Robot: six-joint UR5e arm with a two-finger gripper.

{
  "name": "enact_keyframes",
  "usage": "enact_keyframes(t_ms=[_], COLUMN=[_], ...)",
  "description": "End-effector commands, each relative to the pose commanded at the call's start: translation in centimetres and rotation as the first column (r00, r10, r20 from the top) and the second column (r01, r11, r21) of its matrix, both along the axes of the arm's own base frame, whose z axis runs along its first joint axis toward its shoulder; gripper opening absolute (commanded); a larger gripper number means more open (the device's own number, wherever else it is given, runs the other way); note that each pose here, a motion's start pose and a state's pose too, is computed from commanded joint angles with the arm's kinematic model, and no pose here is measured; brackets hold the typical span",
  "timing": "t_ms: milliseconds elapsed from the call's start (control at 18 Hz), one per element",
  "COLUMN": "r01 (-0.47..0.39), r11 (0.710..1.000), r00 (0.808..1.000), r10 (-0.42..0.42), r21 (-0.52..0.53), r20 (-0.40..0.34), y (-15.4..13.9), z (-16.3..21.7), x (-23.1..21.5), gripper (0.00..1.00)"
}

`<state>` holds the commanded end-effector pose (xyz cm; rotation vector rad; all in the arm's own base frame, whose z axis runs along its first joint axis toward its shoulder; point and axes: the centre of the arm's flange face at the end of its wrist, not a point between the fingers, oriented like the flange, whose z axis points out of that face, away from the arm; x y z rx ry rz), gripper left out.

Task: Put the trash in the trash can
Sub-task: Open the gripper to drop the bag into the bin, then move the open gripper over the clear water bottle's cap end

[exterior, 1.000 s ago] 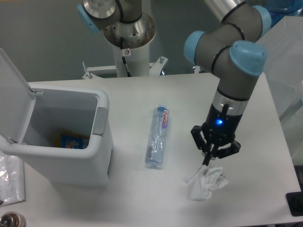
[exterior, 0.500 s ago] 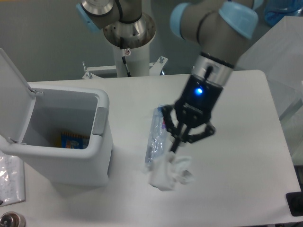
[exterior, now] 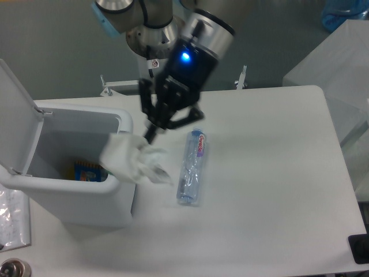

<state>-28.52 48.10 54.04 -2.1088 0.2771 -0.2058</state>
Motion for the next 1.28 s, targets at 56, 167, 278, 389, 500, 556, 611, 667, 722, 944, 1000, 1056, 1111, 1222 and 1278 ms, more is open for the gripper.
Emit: enact_keyframes(t_ms=[56, 167, 278, 389, 500, 556, 611, 667, 722, 944, 1000, 1056, 1111, 1222, 1278], r01=[0.020, 0.042, 0.053, 0.065, 0.068, 0.065, 0.060, 0.055, 0.050, 0.030, 0.011, -0.006, -0.025, -0.058, -0.075], r11=[1.000, 0.999, 0.998, 0.998, 0.997, 0.997, 0.998, 0.998, 0.998, 0.998, 0.998, 0.999, 0.998, 0.997, 0.995], r00=[1.000, 0.999, 0.998, 0.997, 0.997, 0.997, 0.997, 0.997, 0.997, 0.997, 0.997, 0.997, 0.997, 0.995, 0.992], r10=[-0.020, -0.041, -0.052, -0.064, -0.067, -0.064, -0.059, -0.053, -0.047, -0.026, -0.007, 0.010, 0.029, 0.063, 0.081], r21=[-0.003, -0.010, -0.018, -0.026, -0.026, -0.028, -0.034, -0.041, -0.048, -0.057, -0.055, -0.053, -0.052, -0.058, -0.067], r20=[0.004, 0.018, 0.027, 0.036, 0.034, 0.038, 0.042, 0.053, 0.061, 0.070, 0.072, 0.075, 0.074, 0.082, 0.095], y=[0.6, 1.1, 1.1, 1.3, 1.3, 1.3, 1.3, 1.2, 1.1, 0.6, 0.1, -0.4, -0.8, -1.3, -1.4], z=[-0.2, -1.0, -1.9, -2.7, -2.7, -2.8, -2.8, -3.0, -3.3, -3.9, -3.8, -4.0, -4.1, -4.8, -5.6], x=[0.9, 2.0, 2.5, 3.0, 3.2, 3.2, 3.2, 3.1, 3.0, 2.1, 1.1, 0.1, -1.0, -3.4, -4.8], gripper=[0.00, 0.05, 0.11, 0.29, 0.71, 0.88, 1.00, 1.00, 1.00, 1.00, 1.00, 1.00, 1.00, 1.00, 1.00])
